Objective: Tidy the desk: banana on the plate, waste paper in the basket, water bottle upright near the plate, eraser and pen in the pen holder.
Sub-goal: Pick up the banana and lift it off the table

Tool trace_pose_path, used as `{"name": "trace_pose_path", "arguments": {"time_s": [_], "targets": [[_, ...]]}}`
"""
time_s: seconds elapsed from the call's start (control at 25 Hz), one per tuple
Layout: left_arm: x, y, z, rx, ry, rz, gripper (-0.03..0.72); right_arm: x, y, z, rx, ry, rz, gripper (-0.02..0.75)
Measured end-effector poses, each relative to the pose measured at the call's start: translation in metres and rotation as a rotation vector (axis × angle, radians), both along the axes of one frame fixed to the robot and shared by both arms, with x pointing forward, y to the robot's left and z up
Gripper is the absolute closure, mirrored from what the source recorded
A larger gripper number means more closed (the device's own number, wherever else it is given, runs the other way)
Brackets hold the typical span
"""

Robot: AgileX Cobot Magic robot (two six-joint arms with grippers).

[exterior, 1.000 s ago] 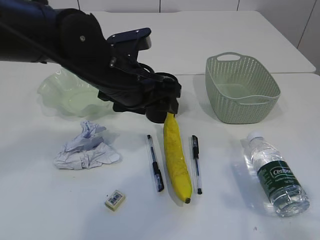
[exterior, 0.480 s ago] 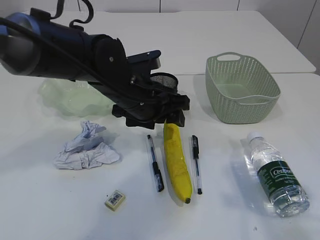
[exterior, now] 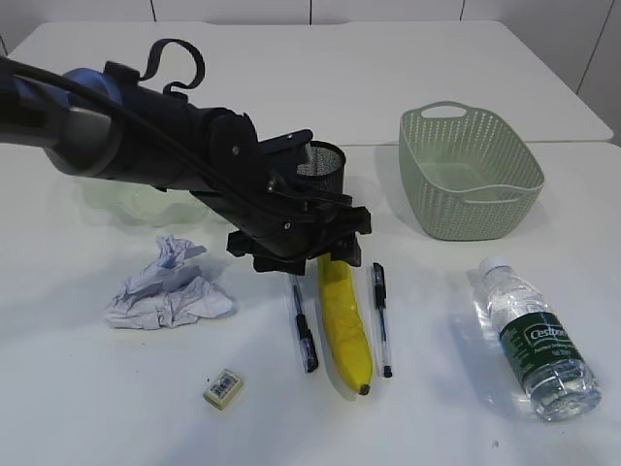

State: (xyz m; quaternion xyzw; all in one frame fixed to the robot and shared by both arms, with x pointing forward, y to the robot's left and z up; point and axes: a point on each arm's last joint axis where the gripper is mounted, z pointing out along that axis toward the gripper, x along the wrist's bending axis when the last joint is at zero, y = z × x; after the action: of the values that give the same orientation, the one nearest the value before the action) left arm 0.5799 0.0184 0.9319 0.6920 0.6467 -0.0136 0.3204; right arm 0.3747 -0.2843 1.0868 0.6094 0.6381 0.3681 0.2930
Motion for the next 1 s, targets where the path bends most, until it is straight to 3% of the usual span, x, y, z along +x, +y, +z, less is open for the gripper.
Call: {"name": "trace_pose_path", "arguments": {"time_s": [1.0], "targets": [[0.003,-0.004,-0.026,-0.019,0.044,0.049,0.158,0.001,0.000,-0.002,-0.001,0.013,0.000,0.242]]}}
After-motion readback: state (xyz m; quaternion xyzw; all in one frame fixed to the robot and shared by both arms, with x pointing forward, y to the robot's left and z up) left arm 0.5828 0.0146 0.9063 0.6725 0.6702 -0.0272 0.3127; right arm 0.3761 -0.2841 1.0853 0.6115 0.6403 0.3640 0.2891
